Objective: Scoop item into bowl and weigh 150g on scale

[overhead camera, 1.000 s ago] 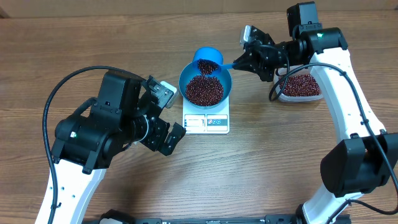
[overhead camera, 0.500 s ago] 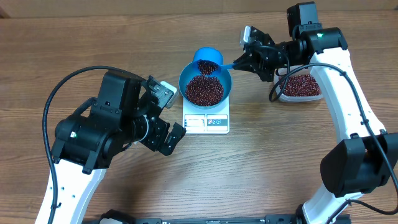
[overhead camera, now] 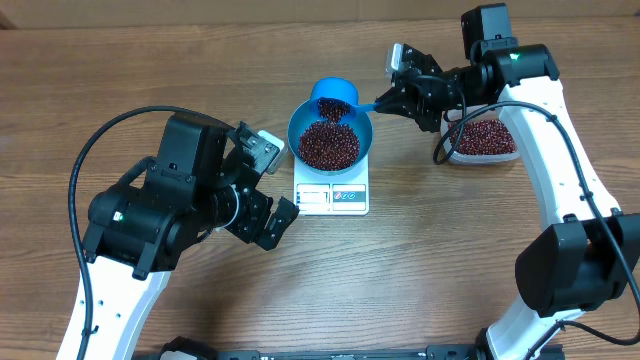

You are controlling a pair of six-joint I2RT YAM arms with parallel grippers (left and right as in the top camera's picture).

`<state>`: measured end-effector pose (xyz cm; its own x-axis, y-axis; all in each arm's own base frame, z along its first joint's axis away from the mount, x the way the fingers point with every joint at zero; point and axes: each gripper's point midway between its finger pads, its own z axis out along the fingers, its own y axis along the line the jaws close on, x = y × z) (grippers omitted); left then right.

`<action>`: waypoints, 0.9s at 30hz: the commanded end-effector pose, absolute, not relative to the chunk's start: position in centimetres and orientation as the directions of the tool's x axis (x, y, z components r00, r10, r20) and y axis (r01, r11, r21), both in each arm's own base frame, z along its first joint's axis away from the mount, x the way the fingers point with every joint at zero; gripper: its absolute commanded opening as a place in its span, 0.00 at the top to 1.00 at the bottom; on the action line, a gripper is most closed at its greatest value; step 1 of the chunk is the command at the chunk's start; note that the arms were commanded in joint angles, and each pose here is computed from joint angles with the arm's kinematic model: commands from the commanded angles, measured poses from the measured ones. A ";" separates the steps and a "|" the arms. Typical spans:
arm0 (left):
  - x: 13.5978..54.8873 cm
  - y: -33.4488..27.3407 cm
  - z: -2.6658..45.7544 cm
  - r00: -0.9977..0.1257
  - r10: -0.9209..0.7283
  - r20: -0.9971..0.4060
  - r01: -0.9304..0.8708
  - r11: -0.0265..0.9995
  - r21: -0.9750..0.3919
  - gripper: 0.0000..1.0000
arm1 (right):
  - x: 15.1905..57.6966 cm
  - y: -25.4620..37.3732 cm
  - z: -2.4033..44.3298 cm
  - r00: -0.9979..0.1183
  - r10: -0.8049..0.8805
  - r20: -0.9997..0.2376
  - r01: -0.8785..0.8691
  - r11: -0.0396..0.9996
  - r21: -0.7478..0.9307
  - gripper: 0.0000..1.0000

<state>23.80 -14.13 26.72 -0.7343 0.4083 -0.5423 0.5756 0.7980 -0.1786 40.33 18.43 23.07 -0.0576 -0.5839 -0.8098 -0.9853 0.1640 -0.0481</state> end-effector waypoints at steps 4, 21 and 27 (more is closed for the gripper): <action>23.9 -14.2 26.7 -0.720 0.431 -0.544 0.594 0.788 -0.161 0.00 | 40.4 18.6 24.6 -0.014 -0.568 -0.823 -0.985 0.152 -0.088 0.96; 23.9 -14.2 26.7 -0.720 0.431 -0.544 0.594 0.788 -0.161 0.00 | 40.2 18.6 24.5 -0.030 -0.568 -0.822 -0.985 0.155 -0.072 0.96; 23.9 -14.2 26.7 -0.720 0.431 -0.544 0.594 0.788 -0.161 0.01 | 40.3 18.6 24.5 -0.029 -0.568 -0.822 -0.985 0.155 -0.073 0.96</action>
